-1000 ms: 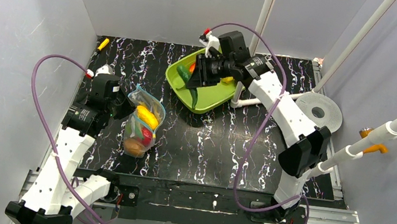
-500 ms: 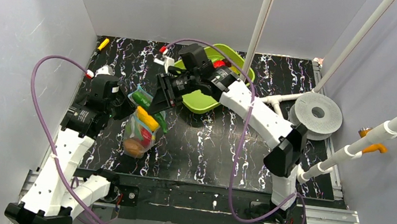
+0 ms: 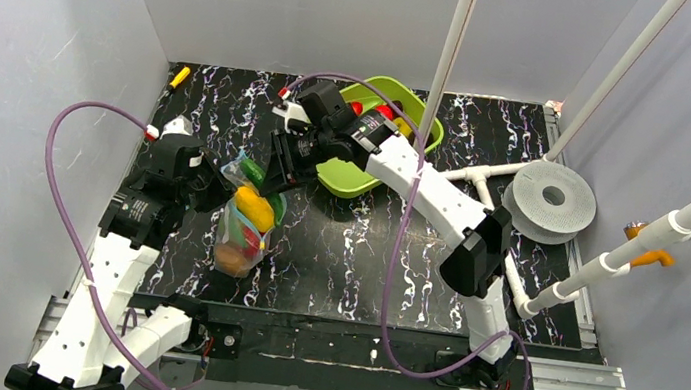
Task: Place the food in the zip-top bag and seal the zipper
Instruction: Place the fake vegetable in the zipper food storage bag, then pick up the fake fruit from the bin, then place the fake fruit in the zipper food storage bag.
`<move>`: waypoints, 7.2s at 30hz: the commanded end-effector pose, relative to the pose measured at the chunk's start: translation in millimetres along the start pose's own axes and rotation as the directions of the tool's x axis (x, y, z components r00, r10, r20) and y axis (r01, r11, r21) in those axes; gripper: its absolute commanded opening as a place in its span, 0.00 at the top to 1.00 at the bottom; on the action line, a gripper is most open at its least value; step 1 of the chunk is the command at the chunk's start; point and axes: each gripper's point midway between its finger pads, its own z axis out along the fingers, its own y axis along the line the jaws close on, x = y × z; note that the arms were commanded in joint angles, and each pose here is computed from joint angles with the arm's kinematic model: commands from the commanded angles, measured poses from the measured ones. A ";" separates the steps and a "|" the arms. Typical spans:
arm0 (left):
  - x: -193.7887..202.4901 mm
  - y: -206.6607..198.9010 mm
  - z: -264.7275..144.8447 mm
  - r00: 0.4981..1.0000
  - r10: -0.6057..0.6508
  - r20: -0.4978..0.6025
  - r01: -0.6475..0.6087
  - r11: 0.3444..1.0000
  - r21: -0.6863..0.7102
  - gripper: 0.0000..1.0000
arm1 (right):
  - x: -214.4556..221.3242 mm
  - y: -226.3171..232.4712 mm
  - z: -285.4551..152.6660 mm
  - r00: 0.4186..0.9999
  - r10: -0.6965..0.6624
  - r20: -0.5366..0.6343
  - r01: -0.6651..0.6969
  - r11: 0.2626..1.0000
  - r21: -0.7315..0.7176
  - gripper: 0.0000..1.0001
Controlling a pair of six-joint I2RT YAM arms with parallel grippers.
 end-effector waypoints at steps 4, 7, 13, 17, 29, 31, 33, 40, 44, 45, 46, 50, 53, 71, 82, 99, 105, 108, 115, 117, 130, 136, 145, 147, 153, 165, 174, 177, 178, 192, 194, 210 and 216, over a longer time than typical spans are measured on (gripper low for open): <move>-1.2 -6.5 -8.3 1.000 -0.013 -0.003 0.013 0.999 0.037 1.00 | -14.3 2.0 5.5 0.998 -0.028 0.052 0.026 0.999 0.041 0.67; -1.2 -7.0 -8.3 1.000 -0.011 -0.007 0.011 0.999 0.037 1.00 | -26.1 1.5 8.8 0.995 -0.051 0.086 0.046 0.998 0.051 0.58; 1.1 -9.6 -8.5 1.000 -0.017 -0.020 0.018 0.999 0.051 1.00 | -39.5 3.6 15.2 0.987 -0.089 0.132 0.082 0.995 0.057 0.39; 0.0 -8.6 -8.0 1.000 -0.014 -0.013 0.014 0.999 0.045 1.00 | -41.5 10.7 10.0 0.979 -0.140 0.150 0.132 0.989 0.062 0.31; 3.2 -3.9 -1.1 1.000 -0.003 -0.019 0.004 1.000 0.026 1.00 | -41.7 10.2 -51.4 0.904 -0.367 0.218 0.314 0.917 0.245 0.25; 2.8 -3.2 -0.3 1.000 0.001 -0.018 -0.001 1.000 0.022 1.00 | -43.1 8.6 -62.2 0.886 -0.402 0.229 0.334 0.898 0.285 0.23; 2.1 -2.7 0.4 1.000 0.006 -0.015 -0.005 1.000 0.017 1.00 | -44.0 10.2 -71.9 0.870 -0.434 0.234 0.357 0.881 0.309 0.23; -2.1 0.9 0.8 1.000 0.016 0.006 -0.016 1.000 -0.001 1.00 | -59.9 5.6 -103.9 0.806 -0.528 0.269 0.379 0.808 0.450 0.22; -3.1 4.8 -0.9 1.000 0.023 0.017 -0.022 1.000 -0.015 1.00 | -63.5 -5.5 -123.4 0.775 -0.571 0.271 0.365 0.754 0.546 0.24; -3.3 5.2 -1.5 0.999 0.025 0.021 -0.025 1.000 -0.015 1.00 | -61.6 -7.2 -131.1 0.763 -0.585 0.276 0.363 0.740 0.566 0.25; -3.6 5.9 -1.8 0.999 0.025 0.025 -0.025 1.000 -0.016 1.00 | -59.7 -13.6 -135.6 0.753 -0.595 0.280 0.353 0.725 0.591 0.27; -4.0 6.6 -0.9 0.999 0.027 0.029 -0.026 0.999 -0.019 1.00 | -39.5 -53.0 -154.6 0.712 -0.629 0.314 0.289 0.669 0.685 0.31; -3.9 5.9 0.4 0.999 0.028 0.026 -0.027 0.999 -0.018 1.00 | -21.5 -84.2 -176.8 0.691 -0.625 0.364 0.202 0.650 0.732 0.31; -3.7 0.3 -1.4 1.000 0.019 0.016 -0.019 1.000 0.005 1.00 | 35.6 -292.9 -248.5 0.692 -0.027 0.721 -0.546 0.634 0.548 0.42; -5.7 -0.4 -11.6 0.999 0.021 0.025 -0.021 1.000 0.015 1.00 | -61.6 -348.5 -264.7 0.718 0.069 0.692 -0.538 0.687 0.489 0.32; -2.3 4.5 -6.4 0.999 0.031 0.006 -0.031 0.999 -0.014 1.00 | -130.3 -414.0 -222.9 0.829 0.020 0.558 -0.430 0.661 0.615 0.32; -1.6 5.2 -4.3 0.999 0.034 0.000 -0.034 0.999 -0.022 1.00 | -126.6 -426.1 -216.1 0.865 -0.041 0.500 -0.392 0.567 0.725 0.33; -1.3 5.1 -3.4 0.999 0.035 -0.003 -0.035 0.999 -0.022 1.00 | -121.3 -433.6 -209.5 0.893 -0.059 0.445 -0.352 0.525 0.775 0.33; 0.3 5.3 -1.1 0.999 0.036 -0.011 -0.036 0.999 -0.023 1.00 | -119.0 -445.5 -201.2 0.943 -0.149 0.297 -0.219 0.393 0.893 0.28; 0.3 5.8 -1.3 0.999 0.038 -0.010 -0.038 0.999 -0.025 1.00 | -119.1 -448.9 -199.6 0.950 -0.162 0.267 -0.193 0.370 0.909 0.27; 0.1 6.9 -1.5 0.999 0.044 -0.010 -0.045 0.999 -0.030 1.00 | -101.8 -472.2 -180.0 0.971 -0.117 0.210 -0.153 0.369 0.917 0.25; 0.8 7.6 -1.7 0.999 0.046 -0.013 -0.047 0.998 -0.033 1.00 | -108.4 -463.9 -182.5 0.965 -0.131 0.227 -0.161 0.387 0.908 0.33; -0.3 5.8 -1.9 0.999 0.045 -0.014 -0.045 0.999 -0.029 1.00 | -147.9 -410.1 -205.7 0.911 -0.215 0.351 -0.214 0.480 0.850 0.48; -0.2 6.7 -2.1 0.999 0.044 -0.013 -0.044 0.999 -0.032 1.00 | -156.5 -395.9 -212.8 0.892 -0.233 0.387 -0.229 0.505 0.832 0.50; -0.5 7.4 -4.3 0.999 0.045 -0.009 -0.046 0.998 -0.032 1.00 | -172.0 -363.8 -237.6 0.832 -0.225 0.508 -0.297 0.591 0.750 0.53; 0.5 7.2 -3.5 0.999 0.046 -0.009 -0.046 0.999 -0.027 1.00 | -168.8 -316.4 -271.5 0.747 -0.132 0.651 -0.360 0.743 0.564 0.62; 0.2 7.4 -1.5 0.999 0.052 -0.006 -0.052 0.998 -0.027 1.00 | -113.0 -326.7 -294.3 0.766 -0.143 0.627 -0.439 0.597 0.672 0.66; 0.0 6.2 -0.4 0.999 0.054 -0.008 -0.054 0.998 -0.023 1.00 | -88.6 -329.9 -296.1 0.784 -0.138 0.605 -0.443 0.558 0.702 0.67; 0.1 5.7 0.4 0.998 0.054 -0.010 -0.054 0.998 -0.022 1.00 | -80.5 -330.3 -299.6 0.787 -0.143 0.601 -0.448 0.536 0.715 0.68; 0.5 0.7 8.1 0.998 0.056 -0.020 -0.056 0.998 -0.007 1.00 | 43.5 -318.4 -259.3 0.863 -0.042 0.503 -0.421 0.489 0.764 0.68; 0.2 0.9 7.3 0.998 0.057 -0.017 -0.057 0.998 -0.007 1.00 | 56.8 -306.2 -238.4 0.881 -0.040 0.472 -0.383 0.524 0.761 0.68; 2.1 0.8 5.0 0.999 0.034 -0.021 -0.034 0.999 -0.004 1.00 | 2.3 -44.7 -115.0 0.774 -0.446 0.448 0.223 0.856 0.467 0.66; 2.3 0.7 2.7 1.000 0.023 -0.018 -0.023 1.000 0.000 1.00 | -13.7 23.9 -89.9 0.738 -0.508 0.445 0.400 0.859 0.319 0.64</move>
